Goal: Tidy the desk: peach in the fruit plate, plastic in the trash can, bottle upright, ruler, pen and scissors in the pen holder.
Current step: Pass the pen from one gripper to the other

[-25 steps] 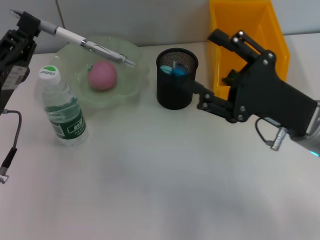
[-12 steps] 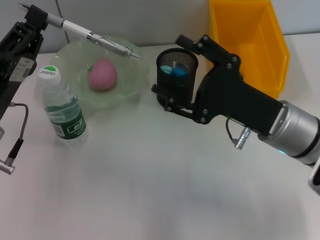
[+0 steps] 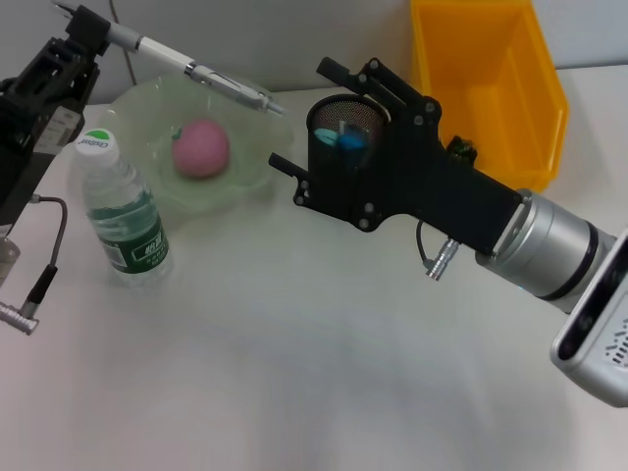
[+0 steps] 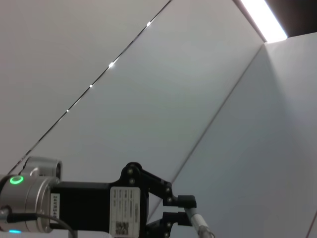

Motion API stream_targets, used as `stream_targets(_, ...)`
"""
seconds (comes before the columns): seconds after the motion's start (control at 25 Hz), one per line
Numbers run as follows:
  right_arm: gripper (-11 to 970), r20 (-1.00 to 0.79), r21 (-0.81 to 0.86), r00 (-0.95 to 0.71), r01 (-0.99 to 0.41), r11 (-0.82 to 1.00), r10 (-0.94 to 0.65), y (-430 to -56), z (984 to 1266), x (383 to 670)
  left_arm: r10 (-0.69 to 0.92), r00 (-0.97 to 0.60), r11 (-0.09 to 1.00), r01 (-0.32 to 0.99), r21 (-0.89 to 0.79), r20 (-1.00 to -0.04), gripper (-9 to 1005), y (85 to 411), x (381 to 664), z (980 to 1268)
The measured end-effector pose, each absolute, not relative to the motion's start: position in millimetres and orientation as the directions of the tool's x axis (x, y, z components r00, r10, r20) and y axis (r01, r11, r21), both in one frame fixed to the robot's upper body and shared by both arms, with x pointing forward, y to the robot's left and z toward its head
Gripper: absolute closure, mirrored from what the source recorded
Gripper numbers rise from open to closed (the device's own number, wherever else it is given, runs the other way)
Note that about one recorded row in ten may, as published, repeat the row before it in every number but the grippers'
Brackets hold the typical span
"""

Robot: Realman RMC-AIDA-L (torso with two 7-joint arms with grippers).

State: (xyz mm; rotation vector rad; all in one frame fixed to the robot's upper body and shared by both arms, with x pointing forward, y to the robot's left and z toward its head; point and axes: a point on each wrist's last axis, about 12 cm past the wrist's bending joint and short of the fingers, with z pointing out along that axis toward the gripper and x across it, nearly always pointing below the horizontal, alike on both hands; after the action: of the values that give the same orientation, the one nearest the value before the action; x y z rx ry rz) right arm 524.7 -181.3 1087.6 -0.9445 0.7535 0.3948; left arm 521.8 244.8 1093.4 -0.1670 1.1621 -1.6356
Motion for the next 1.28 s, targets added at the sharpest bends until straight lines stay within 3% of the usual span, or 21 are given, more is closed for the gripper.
stream_targets(1.28, 249, -0.702, -0.643, 0.708, -0.58, 0.5, -0.082, -164, 1091, 542, -0.786, -0.464, 0.05, 0.61, -0.791, -0.408, 833, 241, 525, 1086)
